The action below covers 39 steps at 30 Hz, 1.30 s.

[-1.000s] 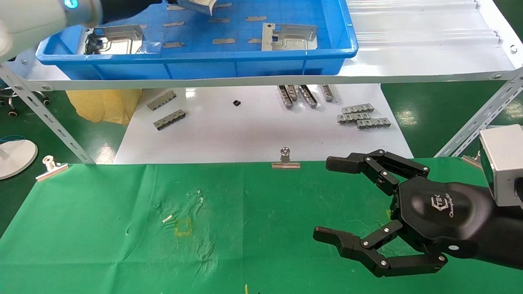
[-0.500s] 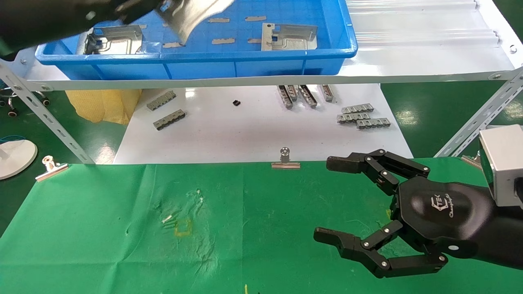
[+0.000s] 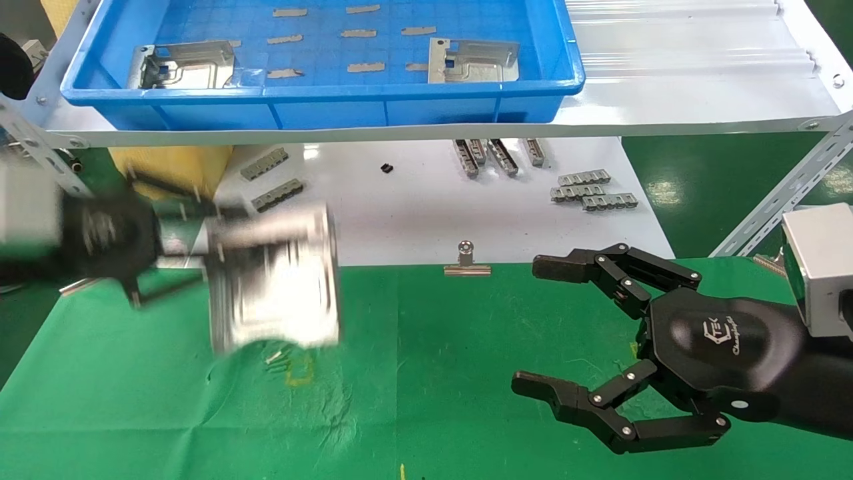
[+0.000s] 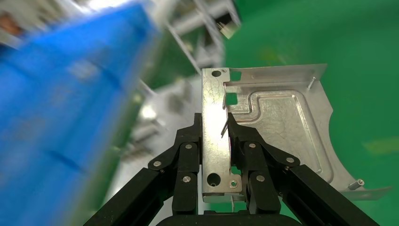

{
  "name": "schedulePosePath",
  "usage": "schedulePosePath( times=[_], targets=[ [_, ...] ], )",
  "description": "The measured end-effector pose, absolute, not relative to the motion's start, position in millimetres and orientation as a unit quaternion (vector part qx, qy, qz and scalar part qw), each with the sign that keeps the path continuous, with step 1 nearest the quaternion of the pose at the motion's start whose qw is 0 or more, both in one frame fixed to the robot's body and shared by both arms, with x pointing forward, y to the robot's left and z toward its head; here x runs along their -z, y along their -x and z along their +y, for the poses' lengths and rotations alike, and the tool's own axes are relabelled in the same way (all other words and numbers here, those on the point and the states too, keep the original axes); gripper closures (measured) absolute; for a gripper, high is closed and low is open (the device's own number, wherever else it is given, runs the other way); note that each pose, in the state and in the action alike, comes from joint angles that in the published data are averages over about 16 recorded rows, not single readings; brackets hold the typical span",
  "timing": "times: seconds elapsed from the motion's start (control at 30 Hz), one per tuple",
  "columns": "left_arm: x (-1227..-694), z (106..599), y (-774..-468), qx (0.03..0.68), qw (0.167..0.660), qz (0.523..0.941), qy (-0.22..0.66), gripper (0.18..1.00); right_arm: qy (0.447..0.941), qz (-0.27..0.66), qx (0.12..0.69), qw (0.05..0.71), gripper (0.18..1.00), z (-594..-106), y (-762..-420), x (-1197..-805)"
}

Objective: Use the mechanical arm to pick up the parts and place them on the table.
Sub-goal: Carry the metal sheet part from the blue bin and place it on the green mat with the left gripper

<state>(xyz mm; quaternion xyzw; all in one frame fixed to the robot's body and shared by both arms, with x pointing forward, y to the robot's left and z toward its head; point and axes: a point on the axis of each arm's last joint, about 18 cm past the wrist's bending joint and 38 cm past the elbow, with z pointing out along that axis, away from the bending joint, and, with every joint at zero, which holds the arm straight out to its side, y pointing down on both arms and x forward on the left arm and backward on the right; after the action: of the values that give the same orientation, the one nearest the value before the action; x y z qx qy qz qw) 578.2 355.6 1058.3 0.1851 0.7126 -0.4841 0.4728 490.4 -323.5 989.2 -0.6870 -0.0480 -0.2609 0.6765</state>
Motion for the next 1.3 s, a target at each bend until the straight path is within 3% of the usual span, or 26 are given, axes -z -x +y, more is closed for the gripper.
schedulePosePath(
  times=[0.23, 0.5, 0.93, 1.3],
  targets=[
    [-998, 349, -590, 0.426, 0.441, 0.757, -0.225, 0.907, 0.687, -0.048, 0.261, 0.677, 0.179, -323, -490, -989],
    [-963, 338, -613, 0.392, 0.424, 0.779, -0.244, 0.908, 0.687, -0.048, 0.261, 0.677, 0.179, -323, -490, -989],
    [-944, 343, -644, 0.362, 0.437, 0.794, -0.219, 0.903, 0.687, -0.048, 0.261, 0.677, 0.179, -323, -490, -989],
    [-954, 351, -642, 0.379, 0.440, 0.790, -0.195, 0.843, 0.687, -0.048, 0.261, 0.677, 0.179, -323, -490, -989]
  ],
)
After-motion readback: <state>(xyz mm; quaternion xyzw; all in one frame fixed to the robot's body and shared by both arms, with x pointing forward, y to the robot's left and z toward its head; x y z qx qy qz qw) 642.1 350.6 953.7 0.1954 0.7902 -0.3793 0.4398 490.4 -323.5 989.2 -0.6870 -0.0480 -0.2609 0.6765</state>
